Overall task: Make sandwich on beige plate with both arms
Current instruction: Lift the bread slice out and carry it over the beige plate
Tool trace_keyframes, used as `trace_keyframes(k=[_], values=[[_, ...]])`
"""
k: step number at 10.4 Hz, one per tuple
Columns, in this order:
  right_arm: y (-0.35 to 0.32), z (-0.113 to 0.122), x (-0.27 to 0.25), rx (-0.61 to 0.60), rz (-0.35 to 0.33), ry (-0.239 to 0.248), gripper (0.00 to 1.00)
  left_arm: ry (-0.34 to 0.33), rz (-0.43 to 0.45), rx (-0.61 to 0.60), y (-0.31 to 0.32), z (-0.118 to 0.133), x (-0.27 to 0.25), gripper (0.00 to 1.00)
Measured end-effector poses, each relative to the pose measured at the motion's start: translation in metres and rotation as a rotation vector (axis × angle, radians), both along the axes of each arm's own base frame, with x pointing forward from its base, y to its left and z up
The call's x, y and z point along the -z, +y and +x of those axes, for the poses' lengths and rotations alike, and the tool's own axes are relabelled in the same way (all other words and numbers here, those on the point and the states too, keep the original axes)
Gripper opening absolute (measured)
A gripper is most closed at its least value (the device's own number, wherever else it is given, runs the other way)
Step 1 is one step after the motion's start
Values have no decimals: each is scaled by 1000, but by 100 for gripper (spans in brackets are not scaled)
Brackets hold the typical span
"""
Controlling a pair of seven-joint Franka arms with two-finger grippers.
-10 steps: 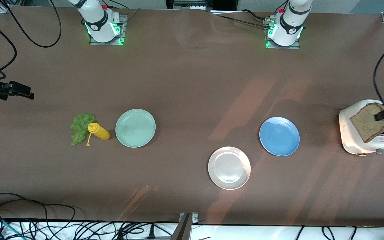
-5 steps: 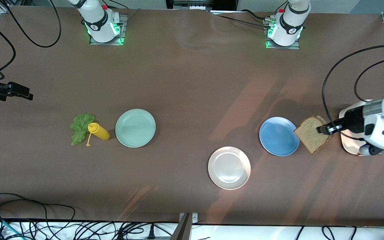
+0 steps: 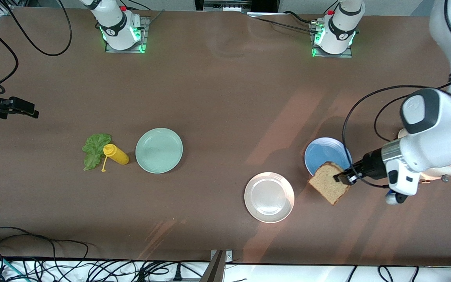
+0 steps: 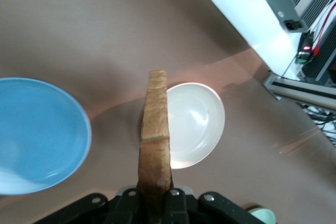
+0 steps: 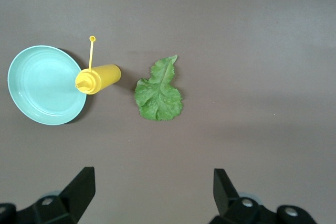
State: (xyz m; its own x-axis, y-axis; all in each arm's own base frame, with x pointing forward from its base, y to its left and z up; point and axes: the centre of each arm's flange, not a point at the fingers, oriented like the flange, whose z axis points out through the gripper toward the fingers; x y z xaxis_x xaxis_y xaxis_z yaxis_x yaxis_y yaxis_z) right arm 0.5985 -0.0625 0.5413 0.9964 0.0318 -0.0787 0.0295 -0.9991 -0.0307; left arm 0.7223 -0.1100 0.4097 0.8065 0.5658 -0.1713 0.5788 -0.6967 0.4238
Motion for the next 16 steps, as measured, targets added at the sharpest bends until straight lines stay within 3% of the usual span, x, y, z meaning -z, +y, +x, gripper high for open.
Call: trace_keyframes(k=[4, 7, 11, 16], values=[[1, 1, 6, -2, 1, 20, 100, -83, -70, -84, -50, 14, 34, 11], [1, 1, 8, -2, 2, 30, 100, -89, -86, -109, -65, 19, 81, 11], [1, 1, 9, -1, 2, 32, 100, -69, -97, -57, -119, 6, 117, 11], [1, 1, 9, -1, 3, 33, 100, -73, -50, -38, -145, -2, 152, 11]])
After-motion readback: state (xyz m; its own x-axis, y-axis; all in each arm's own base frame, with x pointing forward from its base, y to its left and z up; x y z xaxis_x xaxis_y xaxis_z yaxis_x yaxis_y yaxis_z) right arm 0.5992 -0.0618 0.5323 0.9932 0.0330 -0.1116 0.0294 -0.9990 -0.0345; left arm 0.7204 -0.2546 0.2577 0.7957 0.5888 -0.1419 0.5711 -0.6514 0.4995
